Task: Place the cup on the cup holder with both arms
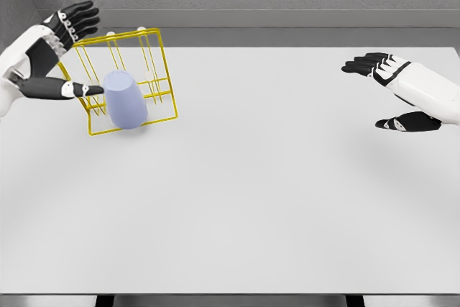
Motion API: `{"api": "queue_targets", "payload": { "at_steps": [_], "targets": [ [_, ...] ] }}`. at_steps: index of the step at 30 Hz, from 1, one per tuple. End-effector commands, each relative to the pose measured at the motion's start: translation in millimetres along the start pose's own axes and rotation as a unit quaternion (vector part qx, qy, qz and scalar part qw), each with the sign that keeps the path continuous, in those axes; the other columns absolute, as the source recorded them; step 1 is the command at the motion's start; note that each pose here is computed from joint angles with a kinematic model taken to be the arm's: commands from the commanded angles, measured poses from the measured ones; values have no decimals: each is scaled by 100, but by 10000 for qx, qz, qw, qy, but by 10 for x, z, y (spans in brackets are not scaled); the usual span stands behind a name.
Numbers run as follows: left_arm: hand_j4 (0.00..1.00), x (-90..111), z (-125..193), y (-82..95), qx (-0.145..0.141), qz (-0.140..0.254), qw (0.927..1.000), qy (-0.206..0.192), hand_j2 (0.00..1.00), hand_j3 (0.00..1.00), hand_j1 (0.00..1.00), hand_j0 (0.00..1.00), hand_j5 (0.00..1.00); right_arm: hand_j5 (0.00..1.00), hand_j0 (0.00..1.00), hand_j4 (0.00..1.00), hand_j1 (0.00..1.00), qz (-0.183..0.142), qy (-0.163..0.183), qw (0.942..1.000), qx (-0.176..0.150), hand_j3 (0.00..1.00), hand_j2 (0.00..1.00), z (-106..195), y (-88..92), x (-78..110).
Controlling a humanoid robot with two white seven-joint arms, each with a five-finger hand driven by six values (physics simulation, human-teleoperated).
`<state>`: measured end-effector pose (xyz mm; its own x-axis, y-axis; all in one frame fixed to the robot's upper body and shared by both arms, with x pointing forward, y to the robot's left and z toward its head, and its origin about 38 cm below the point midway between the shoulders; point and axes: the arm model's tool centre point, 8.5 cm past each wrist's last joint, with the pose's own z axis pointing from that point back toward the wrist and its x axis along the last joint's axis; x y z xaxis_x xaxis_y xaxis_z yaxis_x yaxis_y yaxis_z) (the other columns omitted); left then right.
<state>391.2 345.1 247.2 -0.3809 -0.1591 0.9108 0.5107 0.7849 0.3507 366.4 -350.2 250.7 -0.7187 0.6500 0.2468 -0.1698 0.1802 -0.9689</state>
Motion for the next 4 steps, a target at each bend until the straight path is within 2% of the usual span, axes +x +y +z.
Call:
{"api": "queue_targets", "payload": {
  "at_steps": [1, 4],
  "targets": [
    [100, 127, 55, 48, 5, -172, 9988, -462, 100, 100, 100, 100, 100, 100, 100, 100, 100, -30, -3, 10000, -21, 100, 100, 2, -6, 0],
    [100, 154, 176, 31, 80, -214, 9958, -891, 100, 100, 100, 100, 100, 100, 100, 100, 100, -30, -3, 10000, -21, 100, 100, 2, -6, -1]
  ]
}}
